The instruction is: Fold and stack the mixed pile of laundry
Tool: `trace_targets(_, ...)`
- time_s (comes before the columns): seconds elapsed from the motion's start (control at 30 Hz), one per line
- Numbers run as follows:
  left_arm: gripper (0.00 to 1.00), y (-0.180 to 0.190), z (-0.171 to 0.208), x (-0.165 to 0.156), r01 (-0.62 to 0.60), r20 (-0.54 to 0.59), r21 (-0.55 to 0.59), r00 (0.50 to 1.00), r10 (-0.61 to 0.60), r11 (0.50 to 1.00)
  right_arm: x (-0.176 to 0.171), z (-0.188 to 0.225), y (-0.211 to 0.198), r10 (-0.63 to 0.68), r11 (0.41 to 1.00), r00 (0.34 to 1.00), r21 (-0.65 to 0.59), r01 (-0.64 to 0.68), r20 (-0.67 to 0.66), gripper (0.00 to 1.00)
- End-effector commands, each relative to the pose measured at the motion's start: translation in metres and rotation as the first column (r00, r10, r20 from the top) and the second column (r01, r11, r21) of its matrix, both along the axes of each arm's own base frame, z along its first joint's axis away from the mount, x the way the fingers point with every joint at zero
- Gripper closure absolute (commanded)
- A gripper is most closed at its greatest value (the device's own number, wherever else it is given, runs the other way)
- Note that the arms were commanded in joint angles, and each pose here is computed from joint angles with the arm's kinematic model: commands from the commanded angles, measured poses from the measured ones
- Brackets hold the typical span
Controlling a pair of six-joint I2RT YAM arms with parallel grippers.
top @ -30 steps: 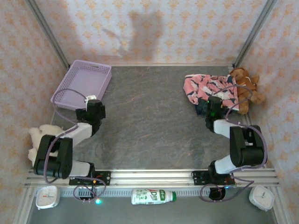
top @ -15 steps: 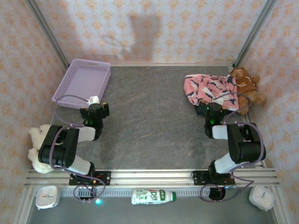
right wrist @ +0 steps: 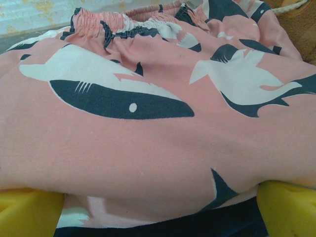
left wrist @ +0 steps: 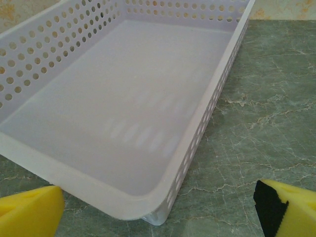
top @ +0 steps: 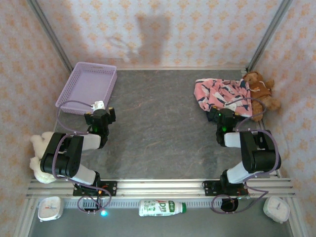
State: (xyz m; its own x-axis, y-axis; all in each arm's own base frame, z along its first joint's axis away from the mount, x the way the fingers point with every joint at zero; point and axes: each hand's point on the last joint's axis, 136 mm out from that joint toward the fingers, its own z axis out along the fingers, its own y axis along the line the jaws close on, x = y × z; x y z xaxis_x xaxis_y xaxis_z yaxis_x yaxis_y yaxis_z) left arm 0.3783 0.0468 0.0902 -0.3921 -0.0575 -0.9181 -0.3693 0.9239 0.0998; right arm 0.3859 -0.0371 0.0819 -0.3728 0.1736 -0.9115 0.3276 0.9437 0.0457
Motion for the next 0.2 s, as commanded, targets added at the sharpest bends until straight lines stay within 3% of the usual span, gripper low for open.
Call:
trace_targets(0.0, 0.0, 0.0016, 0.0085, 0.0042, -0.004, 0.041, -0.015, 0.999, 0.004, 1.0, 0.0034, 0.0093, -0.0024, -0.008, 1.0, 0.999, -0.013, 0.008, 0.041, 0.01)
trace_targets(0.17, 0.0, 0.0014, 0.0079, 0.0041, -0.002, 0.04, -0.014, 0.999, 0.003, 1.0, 0.0027, 0.0102, -0.0025, -0.008, 1.0, 0.999, -0.012, 0.009, 0.046, 0.01)
